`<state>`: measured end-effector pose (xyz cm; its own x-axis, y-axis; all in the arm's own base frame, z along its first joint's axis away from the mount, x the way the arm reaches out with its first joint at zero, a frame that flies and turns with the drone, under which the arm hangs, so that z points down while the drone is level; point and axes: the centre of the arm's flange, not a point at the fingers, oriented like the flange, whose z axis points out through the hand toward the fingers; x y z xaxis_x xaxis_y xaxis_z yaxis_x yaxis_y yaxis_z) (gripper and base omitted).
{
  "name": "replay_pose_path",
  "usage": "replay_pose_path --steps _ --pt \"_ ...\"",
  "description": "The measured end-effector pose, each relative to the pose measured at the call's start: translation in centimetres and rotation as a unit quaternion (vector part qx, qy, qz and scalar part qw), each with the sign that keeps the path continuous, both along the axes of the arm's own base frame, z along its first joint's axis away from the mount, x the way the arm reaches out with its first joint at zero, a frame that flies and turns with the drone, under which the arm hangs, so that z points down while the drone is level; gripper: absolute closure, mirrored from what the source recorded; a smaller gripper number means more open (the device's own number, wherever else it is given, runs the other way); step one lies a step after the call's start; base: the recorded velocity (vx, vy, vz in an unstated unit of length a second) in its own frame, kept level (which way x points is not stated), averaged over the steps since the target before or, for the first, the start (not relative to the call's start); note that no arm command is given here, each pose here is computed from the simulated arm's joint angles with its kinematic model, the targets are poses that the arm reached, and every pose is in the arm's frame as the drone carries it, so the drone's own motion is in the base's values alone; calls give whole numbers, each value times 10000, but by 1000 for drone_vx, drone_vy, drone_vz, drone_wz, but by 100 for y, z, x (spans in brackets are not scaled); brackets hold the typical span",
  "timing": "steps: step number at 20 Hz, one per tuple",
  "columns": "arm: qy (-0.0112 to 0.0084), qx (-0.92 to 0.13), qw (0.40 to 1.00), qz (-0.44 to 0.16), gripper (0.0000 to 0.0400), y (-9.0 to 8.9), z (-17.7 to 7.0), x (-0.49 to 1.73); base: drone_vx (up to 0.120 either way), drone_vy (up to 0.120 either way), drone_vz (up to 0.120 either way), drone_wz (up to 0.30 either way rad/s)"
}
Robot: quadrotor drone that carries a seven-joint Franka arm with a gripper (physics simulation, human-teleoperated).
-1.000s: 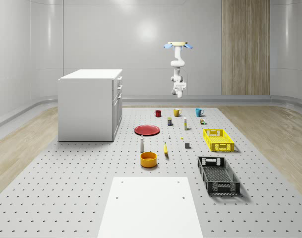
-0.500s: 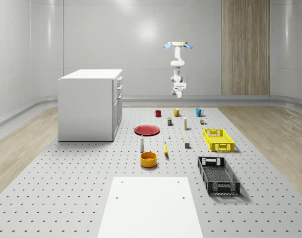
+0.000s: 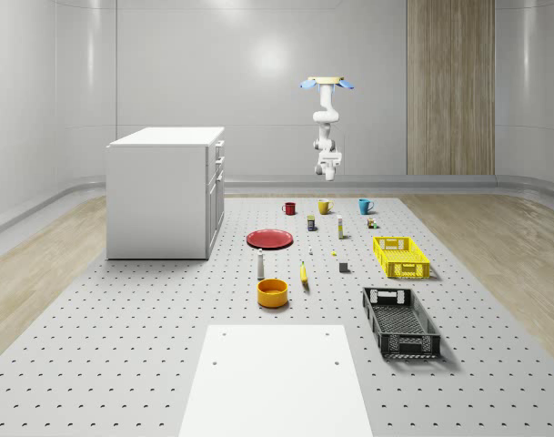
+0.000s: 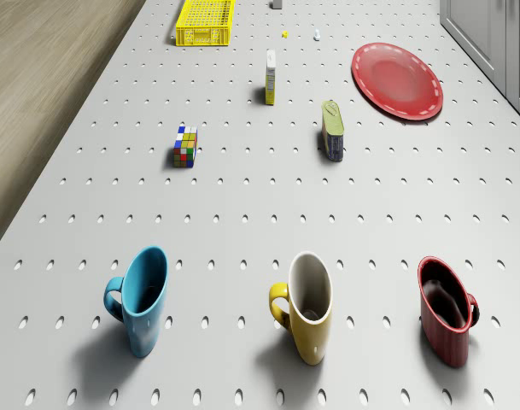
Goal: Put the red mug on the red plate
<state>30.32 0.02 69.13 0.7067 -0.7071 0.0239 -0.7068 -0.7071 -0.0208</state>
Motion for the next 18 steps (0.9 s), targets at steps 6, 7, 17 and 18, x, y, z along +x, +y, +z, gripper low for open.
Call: replay_pose_path --steps 6,7,17,18 --pt "-23 -20 10000 0 0 4 0 -5 93 -107 0 0" --pt "-27 -25 10000 -1 0 5 0 -5 120 -120 0 0" --pt "-64 -188 9998 -4 0 37 -1 -13 120 -120 0 0" --pt "-68 -225 9997 -5 0 45 -1 -14 120 -120 0 0"
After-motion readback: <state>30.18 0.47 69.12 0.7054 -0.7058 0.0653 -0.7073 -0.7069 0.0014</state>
